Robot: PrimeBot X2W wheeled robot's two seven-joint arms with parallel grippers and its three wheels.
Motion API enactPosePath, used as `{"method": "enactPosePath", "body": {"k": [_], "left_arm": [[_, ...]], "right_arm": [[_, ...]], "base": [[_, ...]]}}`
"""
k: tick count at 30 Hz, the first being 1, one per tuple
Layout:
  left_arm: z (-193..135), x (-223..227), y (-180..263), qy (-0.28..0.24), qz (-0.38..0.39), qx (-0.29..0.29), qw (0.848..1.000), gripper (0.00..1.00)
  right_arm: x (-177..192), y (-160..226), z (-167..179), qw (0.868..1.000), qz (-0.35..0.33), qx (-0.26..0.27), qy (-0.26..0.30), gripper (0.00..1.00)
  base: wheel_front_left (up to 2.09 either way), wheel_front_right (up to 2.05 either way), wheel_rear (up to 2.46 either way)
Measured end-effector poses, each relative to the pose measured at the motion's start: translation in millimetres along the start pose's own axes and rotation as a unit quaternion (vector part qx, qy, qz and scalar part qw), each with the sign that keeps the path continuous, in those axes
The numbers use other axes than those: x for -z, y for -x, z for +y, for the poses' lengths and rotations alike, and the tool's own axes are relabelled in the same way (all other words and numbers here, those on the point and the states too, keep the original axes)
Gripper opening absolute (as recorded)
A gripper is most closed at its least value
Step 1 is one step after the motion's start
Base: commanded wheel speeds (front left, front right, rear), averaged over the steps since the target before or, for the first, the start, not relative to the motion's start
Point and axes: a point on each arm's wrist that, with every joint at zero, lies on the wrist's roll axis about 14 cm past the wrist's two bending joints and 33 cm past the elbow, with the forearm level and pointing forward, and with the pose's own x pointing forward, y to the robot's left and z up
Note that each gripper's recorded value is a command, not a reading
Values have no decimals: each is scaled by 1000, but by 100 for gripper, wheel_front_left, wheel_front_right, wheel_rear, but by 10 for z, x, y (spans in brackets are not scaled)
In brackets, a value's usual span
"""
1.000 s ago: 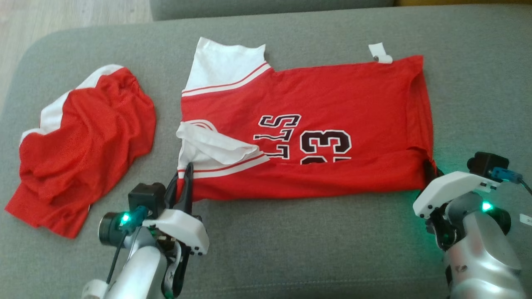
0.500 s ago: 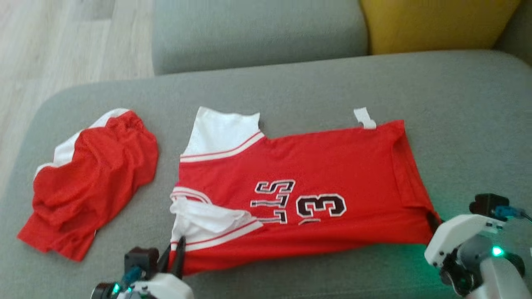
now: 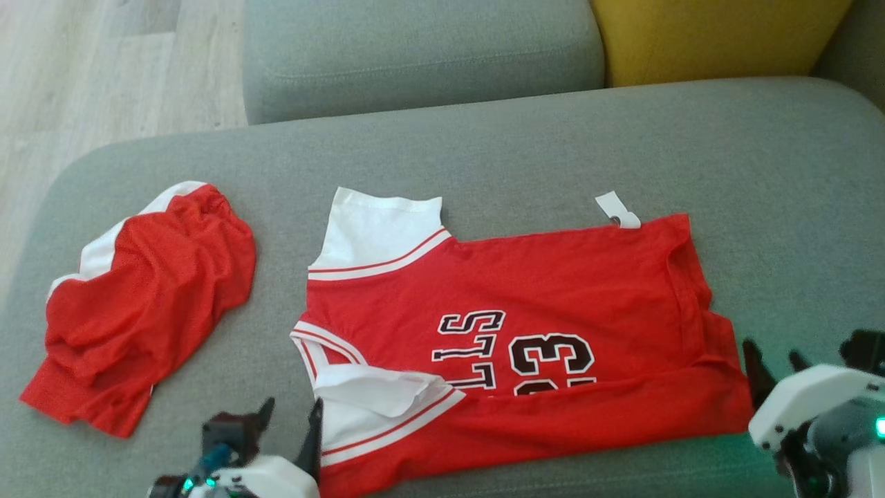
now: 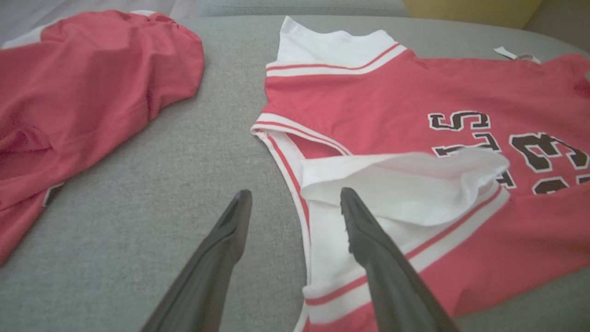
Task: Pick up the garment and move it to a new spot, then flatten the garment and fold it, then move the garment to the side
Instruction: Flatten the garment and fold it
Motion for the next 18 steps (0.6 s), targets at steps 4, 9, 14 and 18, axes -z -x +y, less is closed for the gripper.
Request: {"method": "enactPosePath", "body": {"k": [4,9,14,18], "left_arm": [[141,-222,-70,9,-41,-25,999,100],[246,-764,-287,17,-121,-36,992,100],[123,-1276,-655,21,-164,8,986,100],[24,-1462,-1079,3,-133,60,989,100]], "right_arm": [[-285,-20,139,998,-62,-15,15,100],[-709,-75,516,987,-143,-60,40,100],[-1043,-205,813,975,-194,-92,57,100],[-1173,-400,978,971,-196,-106,86,100]], "base": [[0,0,0],[0,0,0],[0,0,0],[0,0,0]]}}
